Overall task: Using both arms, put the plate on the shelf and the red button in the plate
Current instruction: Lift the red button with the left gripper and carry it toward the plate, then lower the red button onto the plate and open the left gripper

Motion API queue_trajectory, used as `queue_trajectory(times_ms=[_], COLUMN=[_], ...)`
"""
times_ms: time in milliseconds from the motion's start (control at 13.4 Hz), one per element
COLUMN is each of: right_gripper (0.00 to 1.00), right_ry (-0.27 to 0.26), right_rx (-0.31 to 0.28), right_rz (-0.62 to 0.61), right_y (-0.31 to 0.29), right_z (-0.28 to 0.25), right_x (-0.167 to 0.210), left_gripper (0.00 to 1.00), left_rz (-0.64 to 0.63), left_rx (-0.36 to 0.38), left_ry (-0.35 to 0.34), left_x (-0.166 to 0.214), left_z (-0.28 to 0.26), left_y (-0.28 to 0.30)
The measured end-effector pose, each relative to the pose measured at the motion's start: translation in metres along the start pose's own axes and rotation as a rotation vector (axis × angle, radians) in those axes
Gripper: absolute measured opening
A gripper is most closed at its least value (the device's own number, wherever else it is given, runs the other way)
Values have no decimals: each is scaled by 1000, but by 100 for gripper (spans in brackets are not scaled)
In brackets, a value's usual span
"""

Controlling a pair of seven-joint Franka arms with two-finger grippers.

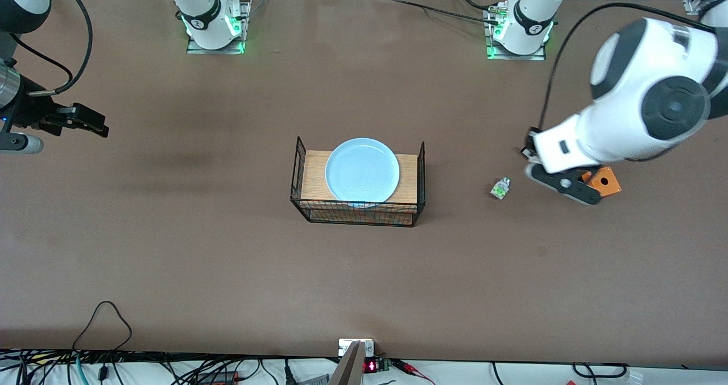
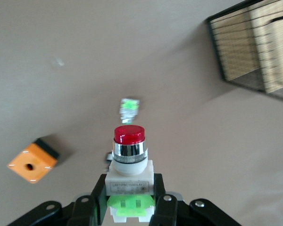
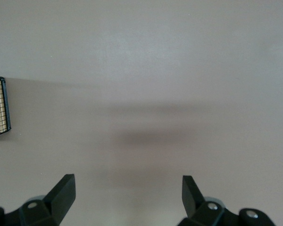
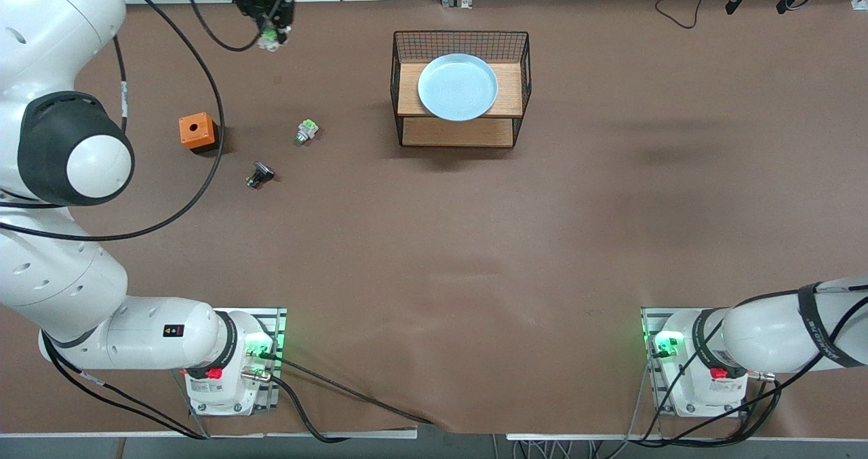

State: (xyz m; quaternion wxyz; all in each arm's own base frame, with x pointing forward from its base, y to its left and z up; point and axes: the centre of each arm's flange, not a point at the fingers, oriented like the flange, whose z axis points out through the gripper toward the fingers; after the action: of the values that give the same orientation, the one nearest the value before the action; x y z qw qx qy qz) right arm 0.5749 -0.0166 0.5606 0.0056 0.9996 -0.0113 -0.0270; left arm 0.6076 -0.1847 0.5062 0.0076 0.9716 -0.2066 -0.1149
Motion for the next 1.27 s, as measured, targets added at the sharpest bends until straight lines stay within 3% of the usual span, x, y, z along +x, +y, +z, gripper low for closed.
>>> queue_trajectory(times_ms=[150, 449, 823, 1272], right_gripper=[100, 100, 100, 100], right_ry=[0, 0, 0, -1], right_rx=[0, 0, 0, 0], right_rz=[1, 2, 8, 13], right_y=[0, 1, 4, 7], right_z=[0, 0, 0, 0], right_x=[0, 0, 0, 0], left_gripper=[41, 41, 41, 41], left_rz=[-24, -51, -114, -122], left_rx=[-3, -3, -21, -87], left_ry=[4, 22, 106, 173], left_x=[2, 2, 17, 64], left_z=[-3, -11, -26, 48], left_y=[41, 63, 146, 267])
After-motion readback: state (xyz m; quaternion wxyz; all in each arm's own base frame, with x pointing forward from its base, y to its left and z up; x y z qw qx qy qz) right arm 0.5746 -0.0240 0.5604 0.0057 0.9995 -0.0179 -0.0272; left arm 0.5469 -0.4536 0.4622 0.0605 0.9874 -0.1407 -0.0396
